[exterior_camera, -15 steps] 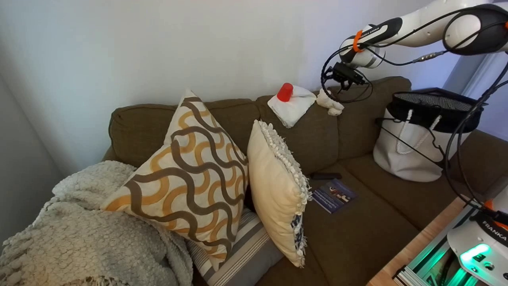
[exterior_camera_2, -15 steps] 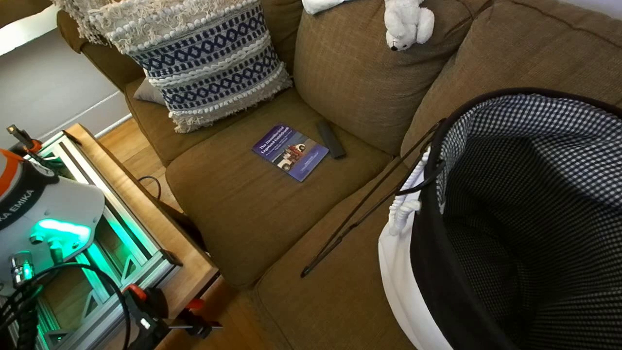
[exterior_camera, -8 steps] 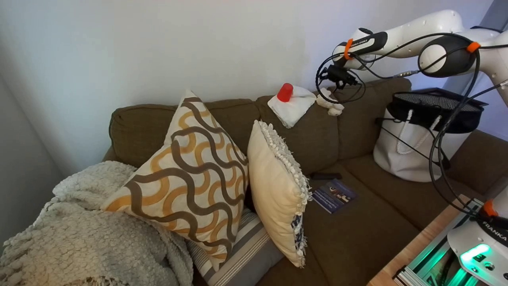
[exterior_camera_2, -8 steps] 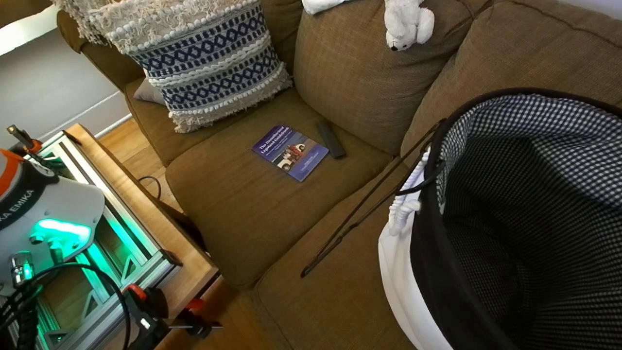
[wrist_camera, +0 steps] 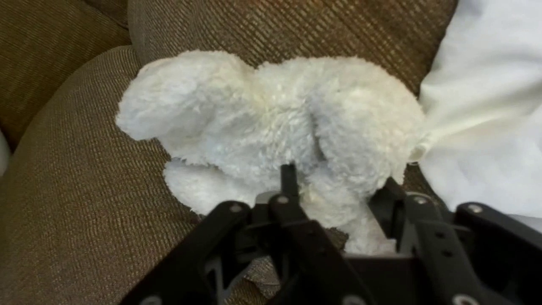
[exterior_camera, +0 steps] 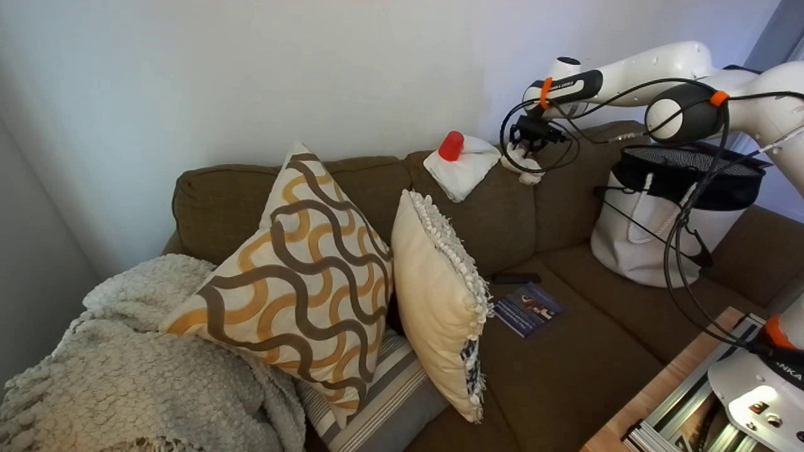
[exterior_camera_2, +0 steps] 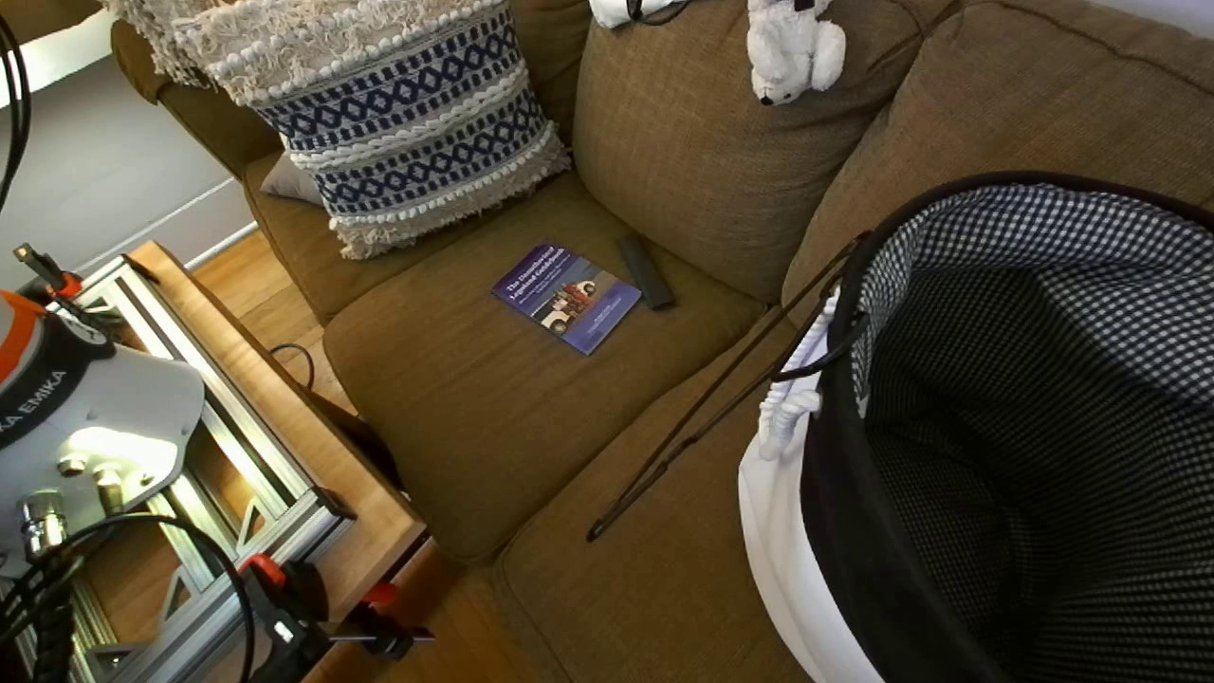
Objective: Put the white fluffy toy on the seat of the couch
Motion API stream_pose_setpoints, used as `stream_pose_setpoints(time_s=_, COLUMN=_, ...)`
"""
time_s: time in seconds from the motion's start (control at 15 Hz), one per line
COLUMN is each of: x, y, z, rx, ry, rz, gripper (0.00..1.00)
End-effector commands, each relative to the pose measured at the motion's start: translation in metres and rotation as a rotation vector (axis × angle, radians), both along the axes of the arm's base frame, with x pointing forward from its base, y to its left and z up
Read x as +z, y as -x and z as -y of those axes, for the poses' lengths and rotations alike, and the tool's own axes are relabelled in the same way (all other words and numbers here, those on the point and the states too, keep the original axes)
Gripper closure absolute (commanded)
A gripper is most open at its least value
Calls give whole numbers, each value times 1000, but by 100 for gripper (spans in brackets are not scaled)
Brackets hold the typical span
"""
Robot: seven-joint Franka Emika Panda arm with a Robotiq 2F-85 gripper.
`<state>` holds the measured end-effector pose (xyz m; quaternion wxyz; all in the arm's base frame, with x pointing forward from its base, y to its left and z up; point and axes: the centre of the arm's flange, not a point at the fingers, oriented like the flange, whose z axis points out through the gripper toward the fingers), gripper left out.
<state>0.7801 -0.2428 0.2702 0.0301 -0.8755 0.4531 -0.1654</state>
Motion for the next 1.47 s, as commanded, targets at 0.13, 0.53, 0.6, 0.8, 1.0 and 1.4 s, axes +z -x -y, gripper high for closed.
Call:
stream_pose_setpoints(time_s=0.13, x=-10, y=-16, z=-3, rx=18, ry=-22, rz=4, gripper=98)
stream_pose_setpoints(time_s=0.53, x=16, y=1, z=-12, rx=12, ry=5, rz=15, gripper=96)
stream_pose_setpoints(time_s=0.6, x=26, y=9, z=-11, rx=11, ry=20, rz=11, gripper=96)
stream_pose_setpoints(time_s=0.8, x=58, y=40, z=0, rx=10, ry=76, rz=-16, gripper=96)
stream_pose_setpoints(time_s=1.0, x=82, y=72, z=12, rx=6, ry=97, rz=-70, gripper=96)
stream_pose_setpoints(time_s=1.4, x=70, y=151, z=37, rx=-83, ry=175, rz=-308, gripper=96)
